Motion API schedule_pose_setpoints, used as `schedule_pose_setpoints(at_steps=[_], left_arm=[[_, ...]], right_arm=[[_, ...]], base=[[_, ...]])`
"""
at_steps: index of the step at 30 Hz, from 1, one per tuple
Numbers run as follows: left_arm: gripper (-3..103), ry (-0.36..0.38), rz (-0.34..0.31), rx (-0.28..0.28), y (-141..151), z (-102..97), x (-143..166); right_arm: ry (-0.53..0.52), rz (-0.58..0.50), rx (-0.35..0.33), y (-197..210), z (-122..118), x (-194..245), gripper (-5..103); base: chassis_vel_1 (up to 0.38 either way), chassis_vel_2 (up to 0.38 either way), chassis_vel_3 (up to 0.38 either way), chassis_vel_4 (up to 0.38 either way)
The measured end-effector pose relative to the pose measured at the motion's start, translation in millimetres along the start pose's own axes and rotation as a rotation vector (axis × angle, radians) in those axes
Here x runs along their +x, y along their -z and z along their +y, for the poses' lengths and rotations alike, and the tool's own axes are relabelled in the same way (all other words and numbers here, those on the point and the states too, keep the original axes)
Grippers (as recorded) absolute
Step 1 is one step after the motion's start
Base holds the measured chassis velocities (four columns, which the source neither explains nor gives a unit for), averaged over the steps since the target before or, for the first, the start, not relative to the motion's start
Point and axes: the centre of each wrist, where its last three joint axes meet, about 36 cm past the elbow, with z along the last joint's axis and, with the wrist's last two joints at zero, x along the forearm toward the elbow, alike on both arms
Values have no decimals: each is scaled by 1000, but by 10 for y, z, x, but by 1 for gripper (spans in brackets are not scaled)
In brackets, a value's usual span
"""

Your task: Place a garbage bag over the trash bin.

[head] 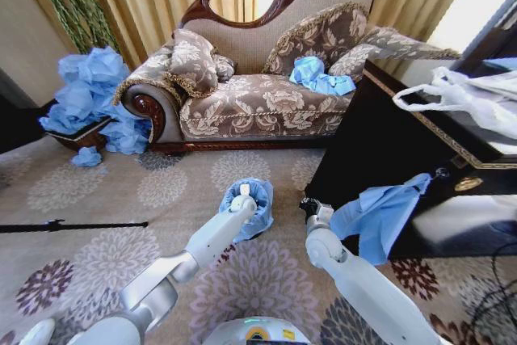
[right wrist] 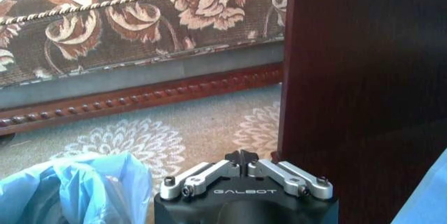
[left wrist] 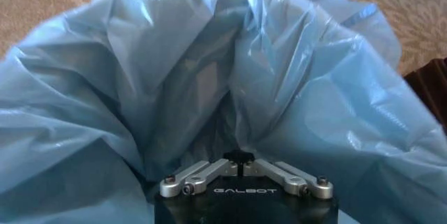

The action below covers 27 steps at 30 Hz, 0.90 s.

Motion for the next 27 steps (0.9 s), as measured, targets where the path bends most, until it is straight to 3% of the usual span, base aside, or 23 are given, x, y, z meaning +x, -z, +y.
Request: schedule_pose_setpoints(at_steps=[16,22,27], left_arm=[[0,42,49,-10,-174,193,-307],[0,19,4,-5,-157,94,-344],[0,-18,-70,-23,-48,-1,-380]], right_arm=[[19,-1,-9,17,15,55,0],[27,4,-8,-7,47,71,0],[35,10,-9,-40,93,76,0]], base=[[0,0,0,0],[0,0,0,0],[0,0,0,0]])
